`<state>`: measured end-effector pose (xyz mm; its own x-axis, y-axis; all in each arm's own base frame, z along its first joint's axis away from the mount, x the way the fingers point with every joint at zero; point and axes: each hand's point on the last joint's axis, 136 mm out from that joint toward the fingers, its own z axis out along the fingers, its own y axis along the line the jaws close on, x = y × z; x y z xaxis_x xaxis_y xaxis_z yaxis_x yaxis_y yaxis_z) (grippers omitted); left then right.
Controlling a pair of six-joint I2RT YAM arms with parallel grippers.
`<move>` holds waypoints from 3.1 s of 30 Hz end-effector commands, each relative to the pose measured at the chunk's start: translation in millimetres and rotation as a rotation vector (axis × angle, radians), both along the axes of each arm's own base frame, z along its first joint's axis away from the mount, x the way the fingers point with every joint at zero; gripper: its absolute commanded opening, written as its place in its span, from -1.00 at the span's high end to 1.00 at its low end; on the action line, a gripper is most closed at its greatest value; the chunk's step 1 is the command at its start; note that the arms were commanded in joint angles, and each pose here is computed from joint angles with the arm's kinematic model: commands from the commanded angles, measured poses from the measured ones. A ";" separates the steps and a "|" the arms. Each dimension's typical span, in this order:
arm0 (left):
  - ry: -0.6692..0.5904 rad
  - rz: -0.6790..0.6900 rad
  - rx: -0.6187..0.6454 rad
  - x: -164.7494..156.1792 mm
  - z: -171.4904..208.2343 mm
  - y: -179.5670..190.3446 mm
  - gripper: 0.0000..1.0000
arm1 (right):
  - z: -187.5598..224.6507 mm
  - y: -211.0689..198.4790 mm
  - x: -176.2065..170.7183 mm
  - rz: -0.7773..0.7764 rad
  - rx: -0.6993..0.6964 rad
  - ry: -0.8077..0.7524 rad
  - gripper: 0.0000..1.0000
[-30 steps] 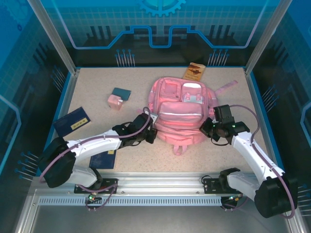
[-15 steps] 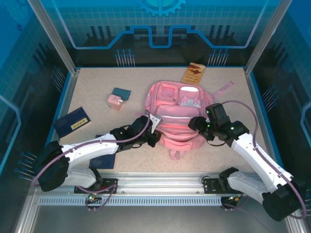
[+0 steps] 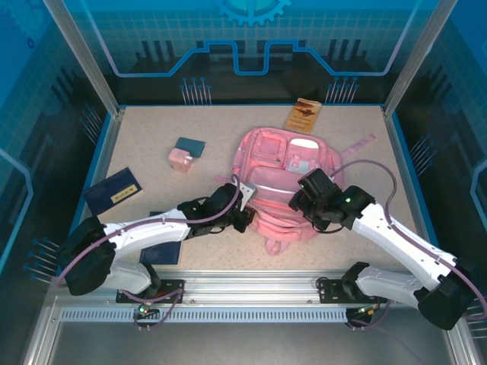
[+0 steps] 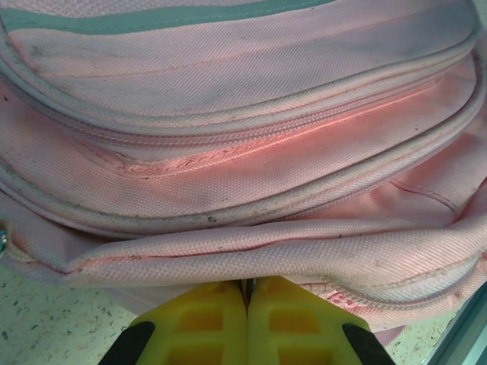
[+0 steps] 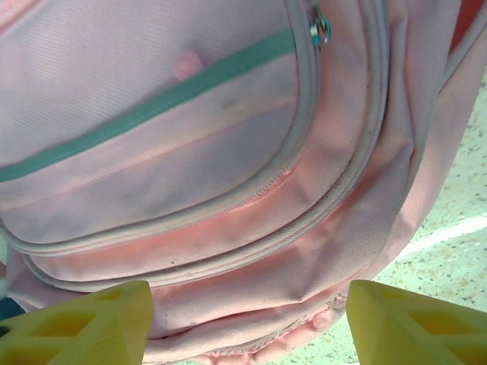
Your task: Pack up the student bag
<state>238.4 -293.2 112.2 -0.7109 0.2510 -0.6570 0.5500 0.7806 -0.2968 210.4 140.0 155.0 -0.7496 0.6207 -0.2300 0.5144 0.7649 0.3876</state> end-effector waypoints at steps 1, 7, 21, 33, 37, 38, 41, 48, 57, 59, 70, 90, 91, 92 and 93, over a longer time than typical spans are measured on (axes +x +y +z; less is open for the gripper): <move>-0.082 0.004 -0.076 12.7 28.7 -13.2 1.00 | 4.6 -13.3 -4.8 -0.026 -0.076 -0.007 -0.39; -0.095 0.041 -0.059 17.9 27.9 -8.5 1.00 | 6.6 1.9 -3.8 0.054 -0.123 -0.012 -0.42; -0.062 0.095 -0.013 2.9 14.3 20.9 1.00 | -35.6 -10.4 78.8 0.235 -0.070 -0.060 -0.47; -0.041 0.122 -0.018 -5.8 9.9 33.2 1.00 | -75.6 65.6 157.3 0.463 0.193 -0.078 -0.33; -0.026 0.100 -0.045 -7.3 10.9 25.6 1.00 | -79.0 87.5 198.3 0.552 0.248 -0.132 -0.25; -0.023 0.092 -0.050 -7.7 11.2 23.2 1.00 | -78.9 89.4 206.1 0.563 0.253 -0.140 -0.21; -0.020 0.080 -0.060 -5.0 13.5 16.3 1.00 | -68.1 85.9 221.3 0.562 0.242 -0.168 -0.18; -0.022 0.050 -0.068 2.3 14.9 0.9 1.00 | -12.7 25.2 179.9 0.411 0.090 -0.123 -0.27; -0.026 0.012 -0.104 16.1 17.5 -27.3 1.00 | -11.0 40.5 67.0 0.254 0.381 0.008 -0.32; -0.021 0.002 -0.113 18.5 17.8 -33.8 1.00 | -16.4 48.6 53.2 0.217 0.435 0.022 -0.34; -0.015 -0.028 -0.111 21.2 17.9 -46.7 1.00 | -36.2 82.1 52.7 0.169 0.520 0.073 -0.53; 0.109 0.163 0.258 -4.8 -37.3 51.0 1.00 | -108.0 21.2 65.5 0.009 0.084 0.190 0.57; 0.108 0.188 0.270 -3.4 -38.3 59.4 1.00 | -108.8 19.0 65.3 0.004 0.073 0.190 0.58; 0.113 0.213 0.282 -2.4 -40.7 68.1 1.00 | -109.0 18.1 65.5 0.003 0.069 0.189 0.58; 0.113 0.245 0.291 0.0 -42.0 77.5 1.00 | -109.1 17.6 66.0 0.002 0.067 0.187 0.58</move>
